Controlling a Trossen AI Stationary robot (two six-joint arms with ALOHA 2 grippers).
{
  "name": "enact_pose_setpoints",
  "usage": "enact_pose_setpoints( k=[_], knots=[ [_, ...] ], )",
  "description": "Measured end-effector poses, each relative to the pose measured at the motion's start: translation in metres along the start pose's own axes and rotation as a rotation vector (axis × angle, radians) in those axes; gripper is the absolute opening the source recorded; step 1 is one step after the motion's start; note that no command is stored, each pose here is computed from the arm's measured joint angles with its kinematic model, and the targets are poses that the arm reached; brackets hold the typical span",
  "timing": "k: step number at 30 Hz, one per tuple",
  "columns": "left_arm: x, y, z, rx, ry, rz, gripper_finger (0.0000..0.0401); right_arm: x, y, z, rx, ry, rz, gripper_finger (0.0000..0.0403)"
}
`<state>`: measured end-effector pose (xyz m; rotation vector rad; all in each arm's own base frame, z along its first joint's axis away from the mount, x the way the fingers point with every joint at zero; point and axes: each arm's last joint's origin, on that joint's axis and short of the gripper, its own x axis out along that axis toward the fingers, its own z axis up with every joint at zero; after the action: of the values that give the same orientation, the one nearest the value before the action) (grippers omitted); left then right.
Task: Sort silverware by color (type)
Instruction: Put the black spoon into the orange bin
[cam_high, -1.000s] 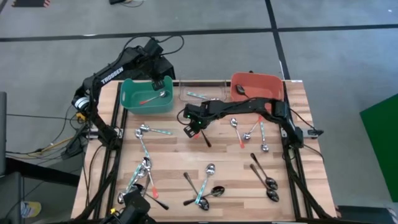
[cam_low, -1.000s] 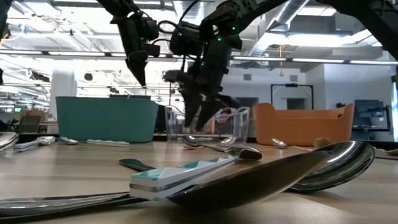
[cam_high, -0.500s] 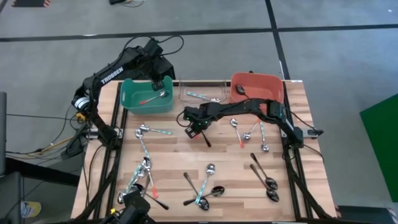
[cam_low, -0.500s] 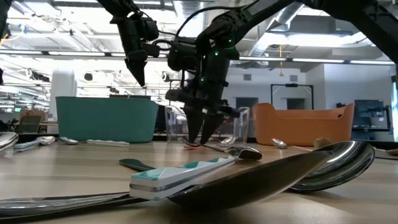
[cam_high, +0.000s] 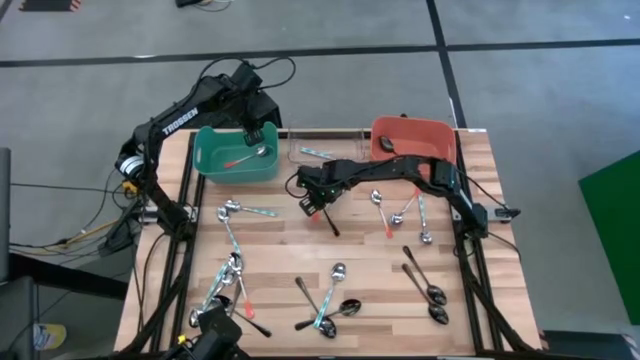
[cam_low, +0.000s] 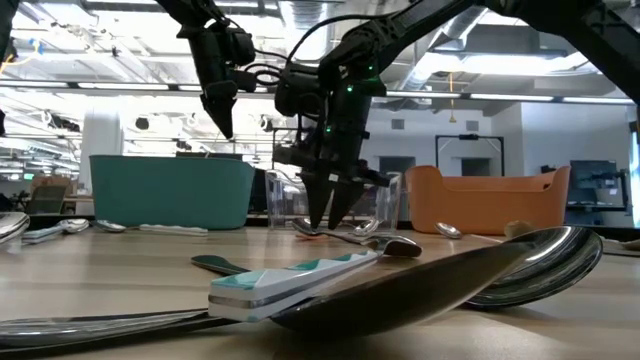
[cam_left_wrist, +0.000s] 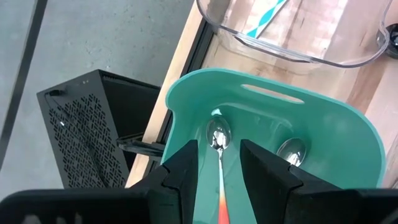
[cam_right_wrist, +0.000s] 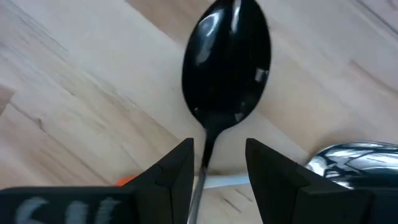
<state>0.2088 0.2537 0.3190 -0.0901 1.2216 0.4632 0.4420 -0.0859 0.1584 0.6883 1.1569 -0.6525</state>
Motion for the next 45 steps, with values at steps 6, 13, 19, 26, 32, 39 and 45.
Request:
enact_pose_setpoints(
  k=[6, 13, 19, 26, 32, 39, 45],
  knots=[
    [0.000, 0.000, 0.000, 0.002, 0.000, 0.000, 0.0108, 0.000, 0.002, -0.001, -0.004, 0.014, 0.023, 0.0166],
    [0.000, 0.000, 0.000, 0.003, 0.000, 0.000, 0.0108, 0.000, 0.005, -0.003, -0.010, 0.002, 0.010, 0.0166],
    [0.000, 0.000, 0.000, 0.004, 0.000, 0.000, 0.0108, 0.003, 0.000, -0.001, 0.001, -0.007, 0.007, 0.0166],
    [0.000, 0.000, 0.000, 0.004, 0.000, 0.000, 0.0108, 0.011, -0.003, -0.008, 0.000, 0.006, 0.007, 0.0166],
    [0.000, 0.000, 0.000, 0.004, -0.001, 0.000, 0.0108, 0.011, -0.002, -0.008, 0.003, 0.002, 0.017, 0.0161],
    [0.000, 0.000, 0.000, 0.005, -0.001, 0.000, 0.0108, 0.011, -0.001, -0.010, 0.001, 0.007, 0.015, 0.0099],
    [0.000, 0.000, 0.000, 0.005, -0.001, 0.000, 0.0108, 0.011, -0.001, -0.009, 0.003, 0.005, 0.019, 0.0037]
  ],
)
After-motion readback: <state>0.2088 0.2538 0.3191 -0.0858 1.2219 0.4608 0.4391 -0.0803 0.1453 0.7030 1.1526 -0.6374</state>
